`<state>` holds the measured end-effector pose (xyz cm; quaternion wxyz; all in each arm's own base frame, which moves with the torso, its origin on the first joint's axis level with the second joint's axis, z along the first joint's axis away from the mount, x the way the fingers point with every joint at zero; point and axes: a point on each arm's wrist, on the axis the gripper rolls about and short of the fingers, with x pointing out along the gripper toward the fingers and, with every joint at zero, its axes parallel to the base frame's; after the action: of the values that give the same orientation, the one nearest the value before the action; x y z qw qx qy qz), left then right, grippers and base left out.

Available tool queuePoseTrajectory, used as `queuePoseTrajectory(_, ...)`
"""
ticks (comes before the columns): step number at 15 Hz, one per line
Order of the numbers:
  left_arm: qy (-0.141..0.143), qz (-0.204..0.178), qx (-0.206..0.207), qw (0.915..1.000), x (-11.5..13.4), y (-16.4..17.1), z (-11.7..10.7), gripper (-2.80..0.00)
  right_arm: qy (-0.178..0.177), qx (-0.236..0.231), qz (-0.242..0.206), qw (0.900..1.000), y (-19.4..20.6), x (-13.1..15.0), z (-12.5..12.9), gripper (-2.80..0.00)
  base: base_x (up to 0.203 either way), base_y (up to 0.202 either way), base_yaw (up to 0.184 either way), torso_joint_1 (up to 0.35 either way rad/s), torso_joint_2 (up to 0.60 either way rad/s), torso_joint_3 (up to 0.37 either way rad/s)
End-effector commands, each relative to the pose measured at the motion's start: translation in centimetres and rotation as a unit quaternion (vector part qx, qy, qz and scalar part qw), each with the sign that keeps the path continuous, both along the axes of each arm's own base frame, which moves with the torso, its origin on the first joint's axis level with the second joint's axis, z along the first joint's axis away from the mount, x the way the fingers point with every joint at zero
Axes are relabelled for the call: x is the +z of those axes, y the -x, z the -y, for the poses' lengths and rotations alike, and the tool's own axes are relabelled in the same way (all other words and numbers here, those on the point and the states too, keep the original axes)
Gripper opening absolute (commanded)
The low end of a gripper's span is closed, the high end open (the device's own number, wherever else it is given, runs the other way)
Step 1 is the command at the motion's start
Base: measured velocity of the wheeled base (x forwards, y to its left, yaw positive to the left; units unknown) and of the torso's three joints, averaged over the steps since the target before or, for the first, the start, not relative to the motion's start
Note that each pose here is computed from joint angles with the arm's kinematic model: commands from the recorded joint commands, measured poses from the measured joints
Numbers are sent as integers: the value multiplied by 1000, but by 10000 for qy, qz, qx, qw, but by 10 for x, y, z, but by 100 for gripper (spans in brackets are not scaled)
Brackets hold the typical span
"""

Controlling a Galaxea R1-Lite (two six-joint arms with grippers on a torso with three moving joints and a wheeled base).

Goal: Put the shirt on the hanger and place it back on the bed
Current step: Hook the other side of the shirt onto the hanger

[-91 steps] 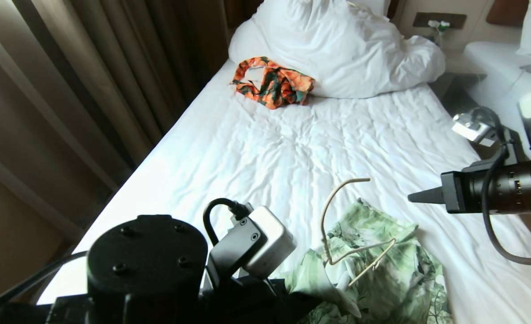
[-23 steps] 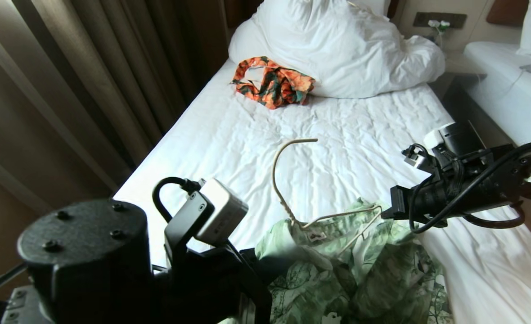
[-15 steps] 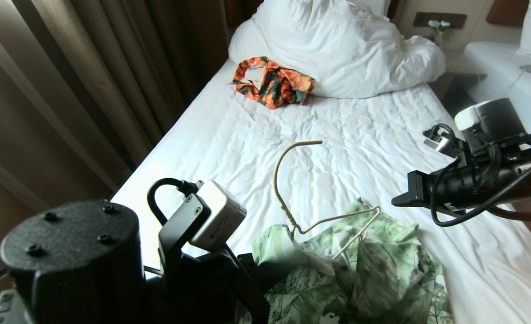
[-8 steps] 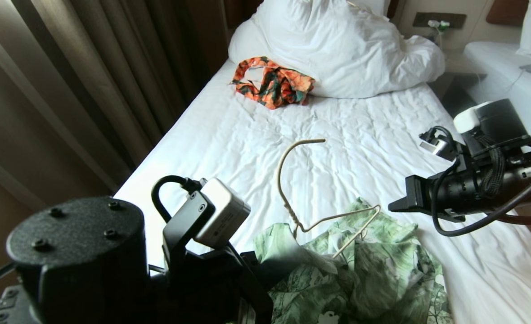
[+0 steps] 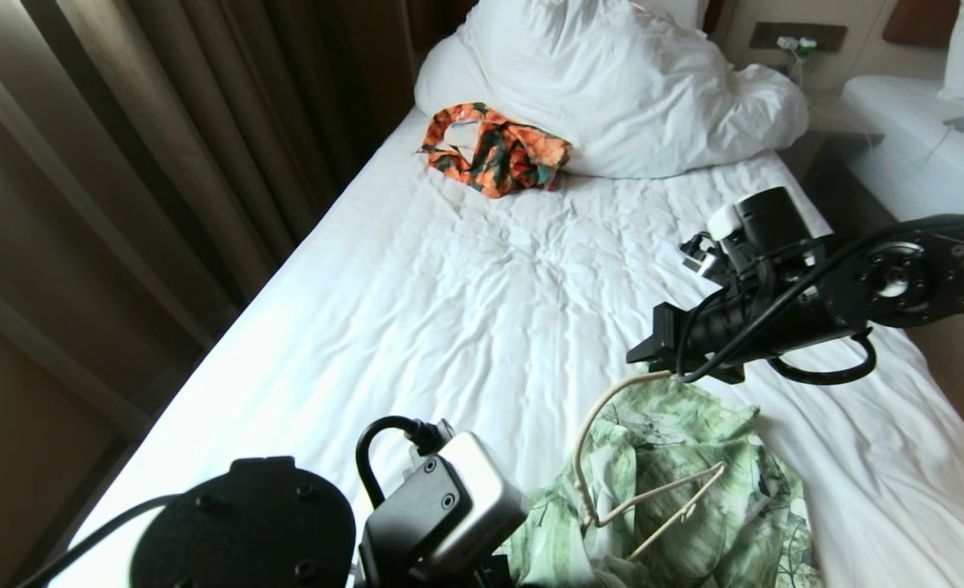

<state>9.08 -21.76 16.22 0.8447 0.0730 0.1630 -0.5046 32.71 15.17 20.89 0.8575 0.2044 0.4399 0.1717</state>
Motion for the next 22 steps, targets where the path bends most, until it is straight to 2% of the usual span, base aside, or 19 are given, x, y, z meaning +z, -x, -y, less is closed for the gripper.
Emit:
queuePoseTrajectory(1,-79,-36,-64,9999,-5,3,2,-280,239,262,-530,9980,-5,-32,-25,0,0,0,0,0,0,0)
queuePoseTrajectory(6,-45,-22,-64,10000,-4,2,3,-280,531,543,-1032,9918,9,-51,-44,0,0,0,0,0,0,0)
queuePoseTrajectory(13,-30,-5,-35,10000,-3,2,3,-280,724,699,-1291,9865,18,-68,-52,0,0,0,0,0,0,0)
queuePoseTrajectory(14,-5,8,-28,10000,-2,2,2,-280,764,723,-1330,9855,18,-71,-55,-280,0,0,0,0,0,0)
queuePoseTrajectory(22,10,45,27,10000,0,3,1,-280,813,646,-1286,9862,17,-72,-53,-280,0,0,0,0,0,0)
